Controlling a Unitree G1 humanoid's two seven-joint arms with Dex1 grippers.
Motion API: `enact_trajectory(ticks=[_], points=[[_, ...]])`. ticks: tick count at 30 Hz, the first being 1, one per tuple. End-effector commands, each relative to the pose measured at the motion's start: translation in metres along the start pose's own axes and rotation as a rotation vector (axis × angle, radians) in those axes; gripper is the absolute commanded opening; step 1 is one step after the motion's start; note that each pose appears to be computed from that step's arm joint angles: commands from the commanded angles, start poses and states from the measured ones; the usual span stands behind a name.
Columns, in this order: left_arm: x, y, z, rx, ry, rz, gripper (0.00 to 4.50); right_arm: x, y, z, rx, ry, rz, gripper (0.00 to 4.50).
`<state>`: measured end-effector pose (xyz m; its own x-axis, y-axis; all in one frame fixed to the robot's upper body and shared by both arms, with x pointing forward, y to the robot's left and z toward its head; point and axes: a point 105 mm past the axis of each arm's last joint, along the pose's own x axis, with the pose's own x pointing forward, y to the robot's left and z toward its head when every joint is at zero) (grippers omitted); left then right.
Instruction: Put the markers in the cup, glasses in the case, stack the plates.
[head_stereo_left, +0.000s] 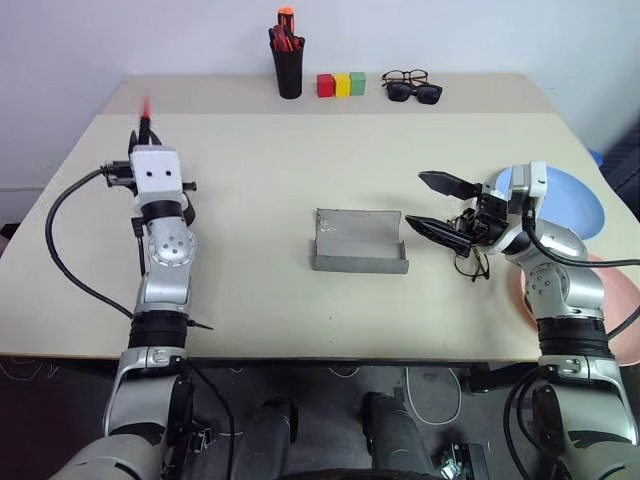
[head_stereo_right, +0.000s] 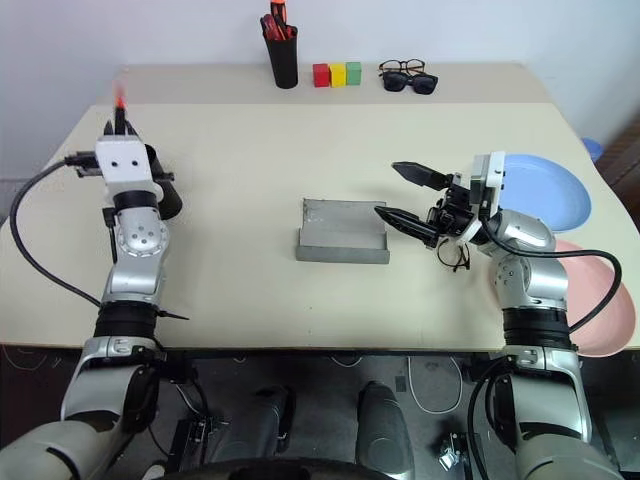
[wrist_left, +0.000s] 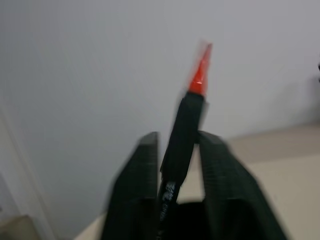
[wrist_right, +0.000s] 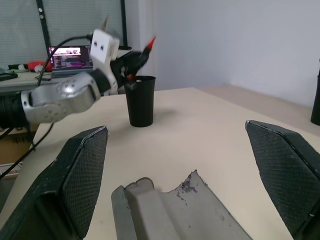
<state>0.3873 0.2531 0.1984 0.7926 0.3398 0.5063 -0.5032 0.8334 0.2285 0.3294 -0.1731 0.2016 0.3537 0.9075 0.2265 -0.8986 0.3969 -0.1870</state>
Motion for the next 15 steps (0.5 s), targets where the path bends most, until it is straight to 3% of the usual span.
enact_trajectory(ticks=[1,5,8,11,15], points=[[0.001,0.013,0.014,-0.073,-0.059,0.049,3.27,-0.006,-0.002,0.016,-0.064,-0.015,-0.016,4.50],[0.001,0.003,0.036,-0.181,-0.089,-0.008,3.27,-0.014,-0.003,0.016,-0.061,-0.006,-0.046,4.50],[0.003,-0.026,0.056,-0.294,-0.029,-0.166,3.27,-0.025,-0.003,0.018,-0.061,0.019,-0.093,4.50],[-0.014,-0.095,0.083,-0.306,0.065,-0.679,3.27,-0.043,0.005,0.020,-0.049,0.070,-0.157,4.50],[-0.057,-0.141,0.092,-0.304,0.174,-1.197,3.27,-0.072,0.025,0.016,-0.008,0.167,-0.237,4.50]])
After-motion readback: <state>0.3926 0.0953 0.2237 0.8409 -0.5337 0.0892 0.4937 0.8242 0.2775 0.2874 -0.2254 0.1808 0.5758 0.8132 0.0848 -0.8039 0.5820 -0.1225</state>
